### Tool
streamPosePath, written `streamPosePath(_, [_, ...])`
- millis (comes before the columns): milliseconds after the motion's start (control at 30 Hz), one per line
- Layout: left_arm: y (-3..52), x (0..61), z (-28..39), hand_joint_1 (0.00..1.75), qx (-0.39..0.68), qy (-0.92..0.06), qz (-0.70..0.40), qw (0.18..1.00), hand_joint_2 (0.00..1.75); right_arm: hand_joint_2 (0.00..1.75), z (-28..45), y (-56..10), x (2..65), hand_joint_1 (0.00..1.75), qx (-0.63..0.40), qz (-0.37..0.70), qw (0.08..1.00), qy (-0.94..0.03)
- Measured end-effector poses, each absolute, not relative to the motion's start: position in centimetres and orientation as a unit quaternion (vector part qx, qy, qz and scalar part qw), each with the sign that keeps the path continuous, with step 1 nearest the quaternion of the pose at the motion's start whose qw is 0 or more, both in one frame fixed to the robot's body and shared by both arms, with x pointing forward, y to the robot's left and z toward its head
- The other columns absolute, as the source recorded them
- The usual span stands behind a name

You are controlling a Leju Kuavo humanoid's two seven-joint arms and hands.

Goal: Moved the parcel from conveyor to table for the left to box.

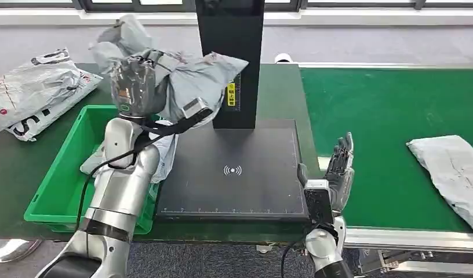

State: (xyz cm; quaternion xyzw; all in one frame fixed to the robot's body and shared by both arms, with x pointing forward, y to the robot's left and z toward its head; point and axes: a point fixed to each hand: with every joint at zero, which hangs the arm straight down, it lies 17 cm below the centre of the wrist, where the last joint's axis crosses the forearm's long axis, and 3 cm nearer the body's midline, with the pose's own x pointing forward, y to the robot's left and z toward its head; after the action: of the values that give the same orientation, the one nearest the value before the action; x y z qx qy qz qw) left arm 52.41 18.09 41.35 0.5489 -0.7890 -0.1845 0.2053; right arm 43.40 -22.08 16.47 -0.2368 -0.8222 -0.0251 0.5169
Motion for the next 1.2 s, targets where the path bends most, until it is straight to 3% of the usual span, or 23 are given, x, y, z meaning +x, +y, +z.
streamPosePath(100, [20.4, 51.9, 41.6, 1.75, 0.587, -0.763, -0.172, 0.209, 1.75, 1.75, 16.4, -22.2, 43.3, 0.00, -0.238, -0.028, 0.518, -0.821])
streamPosePath(267, [29.3, 53.5, 38.6, 1.75, 0.645, -0.673, -0.074, 0.355, 1.75, 1.75, 16.0, -22.4, 43.2, 0.00, -0.244, -0.030, 0.521, -0.817])
streamPosePath(400, [31.3, 57.6, 29.4, 1.75, 0.666, -0.573, -0.170, 0.446, 1.75, 1.75, 15.8, -22.1, 43.3, 0.00, -0.242, -0.019, 0.527, -0.814])
streamPosePath(667, [35.5, 58.6, 18.0, 1.75, 0.669, -0.430, -0.306, 0.524, 1.75, 1.75, 15.6, -21.6, 43.5, 0.00, -0.236, -0.003, 0.531, -0.814])
streamPosePath(700, [36.0, 58.4, 16.8, 0.63, 0.665, -0.415, -0.315, 0.536, 1.75, 1.75, 15.5, -21.5, 43.5, 0.00, -0.234, 0.000, 0.532, -0.814])
streamPosePath(733, [36.3, 58.2, 16.1, 0.00, 0.663, -0.407, -0.321, 0.540, 1.75, 1.75, 15.5, -21.5, 43.6, 0.00, -0.233, 0.001, 0.534, -0.813])
streamPosePath(967, [37.4, 57.3, 13.4, 0.00, 0.651, -0.381, -0.333, 0.565, 1.75, 1.75, 14.8, -21.0, 43.6, 0.00, -0.227, 0.020, 0.546, -0.806])
streamPosePath(1200, [36.1, 57.9, 18.3, 0.00, 0.653, -0.485, -0.273, 0.515, 1.75, 1.75, 14.5, -21.1, 43.3, 0.00, -0.226, 0.023, 0.551, -0.803])
